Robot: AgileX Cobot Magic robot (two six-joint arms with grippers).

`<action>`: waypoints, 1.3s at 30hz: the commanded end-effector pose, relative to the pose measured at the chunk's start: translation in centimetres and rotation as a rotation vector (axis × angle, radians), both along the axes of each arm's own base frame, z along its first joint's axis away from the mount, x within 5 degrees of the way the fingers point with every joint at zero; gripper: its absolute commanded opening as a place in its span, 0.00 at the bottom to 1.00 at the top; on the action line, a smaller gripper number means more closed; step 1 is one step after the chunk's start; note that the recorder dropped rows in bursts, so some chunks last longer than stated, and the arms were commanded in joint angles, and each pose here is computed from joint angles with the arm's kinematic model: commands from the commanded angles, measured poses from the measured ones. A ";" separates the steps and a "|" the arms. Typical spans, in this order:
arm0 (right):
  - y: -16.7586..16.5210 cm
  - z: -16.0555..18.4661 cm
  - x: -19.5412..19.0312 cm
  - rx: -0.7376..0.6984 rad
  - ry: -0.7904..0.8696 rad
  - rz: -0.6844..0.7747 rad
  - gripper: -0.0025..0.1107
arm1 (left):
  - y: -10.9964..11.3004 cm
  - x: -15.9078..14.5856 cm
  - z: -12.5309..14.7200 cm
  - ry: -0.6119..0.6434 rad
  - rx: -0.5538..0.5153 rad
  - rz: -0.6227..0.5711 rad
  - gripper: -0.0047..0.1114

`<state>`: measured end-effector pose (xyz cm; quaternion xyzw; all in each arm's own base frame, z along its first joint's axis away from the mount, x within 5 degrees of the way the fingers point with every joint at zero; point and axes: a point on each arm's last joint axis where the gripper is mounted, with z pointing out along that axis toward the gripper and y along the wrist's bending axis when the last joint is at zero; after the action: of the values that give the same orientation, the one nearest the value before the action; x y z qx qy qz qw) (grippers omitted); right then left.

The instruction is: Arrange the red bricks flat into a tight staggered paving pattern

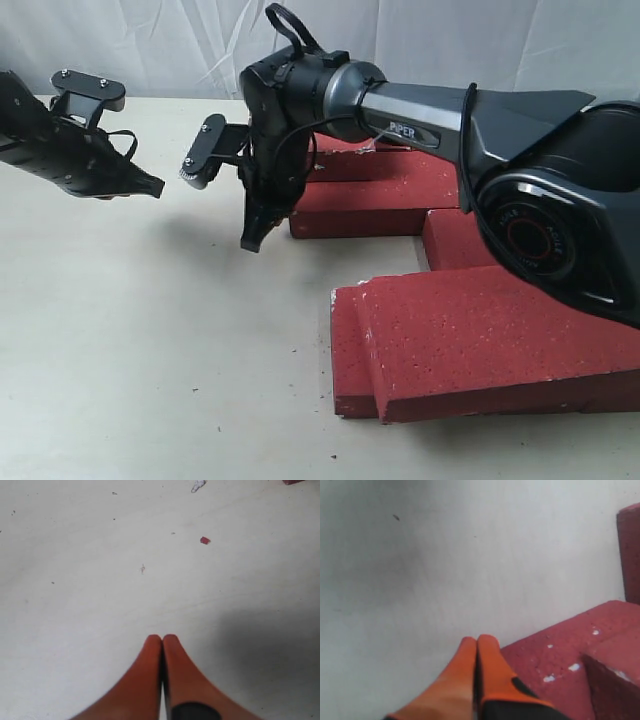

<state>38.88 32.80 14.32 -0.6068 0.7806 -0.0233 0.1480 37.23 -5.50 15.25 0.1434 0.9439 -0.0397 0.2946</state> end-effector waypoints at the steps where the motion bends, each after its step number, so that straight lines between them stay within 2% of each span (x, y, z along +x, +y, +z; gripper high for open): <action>1: -0.3 0.3 0.6 -0.030 -0.048 -0.016 0.01 | 0.1 0.0 0.5 -0.024 -0.005 0.011 0.04; 11: -1.7 0.2 0.7 -0.183 -0.061 -0.016 0.01 | 0.1 0.1 0.6 -0.032 -0.004 0.013 0.04; 20: -3.4 0.2 1.8 -0.205 -0.053 -0.055 0.01 | 0.1 0.1 0.6 -0.033 -0.004 0.013 0.04; 27: -3.2 0.2 1.9 -0.185 -0.063 -0.053 0.01 | 0.1 0.1 0.6 -0.035 -0.004 0.014 0.04; 34: -2.1 0.1 1.4 -0.077 -0.013 -0.062 0.01 | 0.2 0.1 0.6 -0.039 -0.003 0.015 0.04; 39: -1.4 0.1 0.8 -0.074 -0.013 -0.044 0.01 | 0.2 0.1 0.6 -0.039 -0.003 0.015 0.04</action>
<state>39.92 30.91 14.17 -0.5902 0.7953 -0.0658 0.1220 37.40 -5.45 15.34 0.1413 0.9411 -0.0357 0.3051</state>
